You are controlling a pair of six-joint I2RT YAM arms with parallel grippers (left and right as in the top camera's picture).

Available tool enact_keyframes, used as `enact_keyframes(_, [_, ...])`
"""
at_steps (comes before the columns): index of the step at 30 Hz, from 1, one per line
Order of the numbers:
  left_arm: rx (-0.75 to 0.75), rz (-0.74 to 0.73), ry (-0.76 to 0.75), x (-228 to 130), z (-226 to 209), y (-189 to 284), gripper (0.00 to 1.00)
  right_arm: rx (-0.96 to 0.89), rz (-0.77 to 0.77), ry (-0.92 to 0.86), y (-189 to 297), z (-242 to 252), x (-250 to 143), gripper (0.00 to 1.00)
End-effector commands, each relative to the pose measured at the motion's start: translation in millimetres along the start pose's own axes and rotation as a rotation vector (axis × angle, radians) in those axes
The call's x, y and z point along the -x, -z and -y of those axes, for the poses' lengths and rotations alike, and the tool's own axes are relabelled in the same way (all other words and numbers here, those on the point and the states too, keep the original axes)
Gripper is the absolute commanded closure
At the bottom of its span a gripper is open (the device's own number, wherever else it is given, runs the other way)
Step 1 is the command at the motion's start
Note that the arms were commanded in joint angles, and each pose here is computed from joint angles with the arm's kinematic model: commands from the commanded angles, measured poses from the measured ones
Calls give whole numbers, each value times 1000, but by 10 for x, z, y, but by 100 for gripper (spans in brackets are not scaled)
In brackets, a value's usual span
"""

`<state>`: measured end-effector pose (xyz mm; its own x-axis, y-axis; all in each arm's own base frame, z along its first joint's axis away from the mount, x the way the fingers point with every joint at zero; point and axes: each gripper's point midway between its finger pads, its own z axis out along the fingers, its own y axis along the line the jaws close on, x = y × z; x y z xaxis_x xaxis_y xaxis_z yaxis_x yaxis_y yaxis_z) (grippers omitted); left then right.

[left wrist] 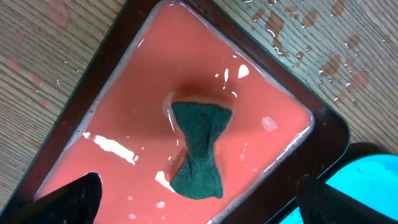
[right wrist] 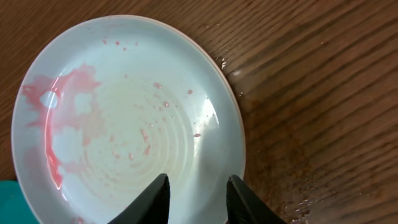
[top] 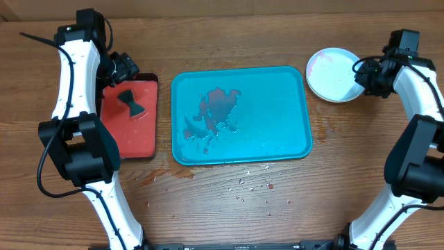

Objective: Clean dirty plates on tray and stack at the side

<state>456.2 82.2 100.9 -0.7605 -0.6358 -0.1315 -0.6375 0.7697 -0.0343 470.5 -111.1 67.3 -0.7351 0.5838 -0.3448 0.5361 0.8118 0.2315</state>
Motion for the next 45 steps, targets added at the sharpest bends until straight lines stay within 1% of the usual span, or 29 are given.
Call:
enact_keyframes(1, [-23,31,-5,48,24,139,0,63,13,0,115,-135,52,60])
enact_keyframes(6, [-23,31,-5,48,24,139,0,189,-7,18,419,-378,-2,47])
enact_keyframes(7, [-23,31,-5,48,24,139,0,199,-8,22,507,-406,-22,43])
enact_keyframes(8, [-23,31,-5,48,24,139,0,203,-13,41,598,-430,-58,36])
enact_keyframes(9, [-23,31,-5,48,24,139,0,201,-22,82,707,-448,-123,14])
enact_keyframes(10, [-23,31,-5,48,24,139,0,199,-35,131,794,-467,-200,0])
enact_keyframes(17, [-23,31,-5,48,24,139,0,202,-239,497,1384,-669,-1101,0])
enact_keyframes(20, [-23,31,-5,48,24,139,0,218,-281,595,1621,-774,-1391,0])
enact_keyframes(23, [-23,31,-5,48,24,139,0,240,-284,658,1888,-856,-1605,0])
enact_keyframes(26, [-23,31,-5,48,24,139,0,278,-285,681,2090,-901,-1744,0])
enact_keyframes(29, [-23,31,-5,48,24,139,0,352,-317,672,2257,-953,-1891,0])
enact_keyframes(32, [-23,31,-5,48,24,139,0,345,-343,667,2282,-913,-1946,0])
enact_keyframes(38, [-23,31,-5,48,24,139,0,346,-330,670,2272,-927,-1920,0])
enact_keyframes(45, [-23,32,-5,49,24,141,0,339,-354,664,2286,-893,-1964,0])
